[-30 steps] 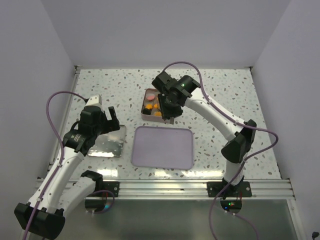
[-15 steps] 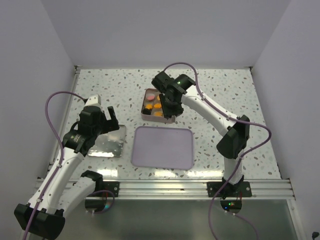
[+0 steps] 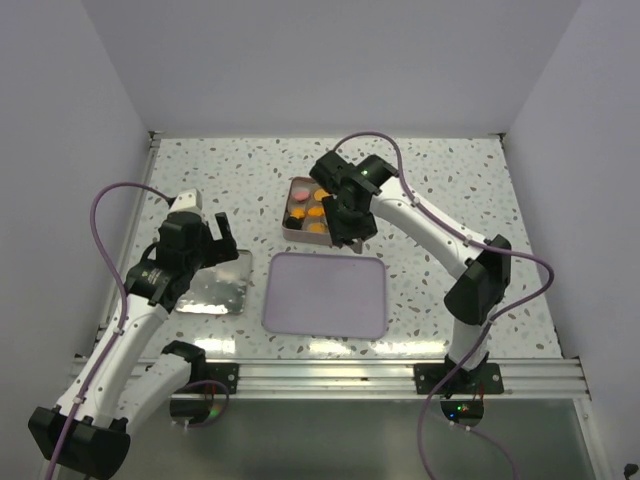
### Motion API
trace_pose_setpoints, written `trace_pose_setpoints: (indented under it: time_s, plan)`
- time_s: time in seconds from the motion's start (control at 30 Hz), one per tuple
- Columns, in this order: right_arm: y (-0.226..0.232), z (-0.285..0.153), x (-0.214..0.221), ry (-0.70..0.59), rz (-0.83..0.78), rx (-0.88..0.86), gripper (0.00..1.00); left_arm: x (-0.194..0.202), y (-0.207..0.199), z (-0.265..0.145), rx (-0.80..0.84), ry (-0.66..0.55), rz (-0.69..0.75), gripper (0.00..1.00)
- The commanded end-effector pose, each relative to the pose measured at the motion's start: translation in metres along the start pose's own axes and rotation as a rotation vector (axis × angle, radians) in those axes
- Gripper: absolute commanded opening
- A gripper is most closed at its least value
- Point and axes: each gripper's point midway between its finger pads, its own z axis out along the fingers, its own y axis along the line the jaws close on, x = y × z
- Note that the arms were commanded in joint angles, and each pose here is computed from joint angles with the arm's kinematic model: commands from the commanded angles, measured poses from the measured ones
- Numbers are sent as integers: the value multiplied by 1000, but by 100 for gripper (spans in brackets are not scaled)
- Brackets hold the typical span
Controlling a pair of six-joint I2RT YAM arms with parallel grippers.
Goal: Pack the cookies
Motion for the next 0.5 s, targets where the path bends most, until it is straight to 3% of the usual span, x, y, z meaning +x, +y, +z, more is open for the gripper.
trace_pose_setpoints:
  time_s: [0.0, 0.23, 0.47]
  plan:
    - [-25, -30, 23, 42, 8, 48, 53, -5, -4, 1, 15, -20, -12, 100]
    - [-39, -60, -4, -62, 42, 77, 55, -4, -7, 1, 29, -10, -5, 100]
    - [-98, -46, -19, -82, 185, 115, 54, -3, -11, 2, 51, -6, 5, 100]
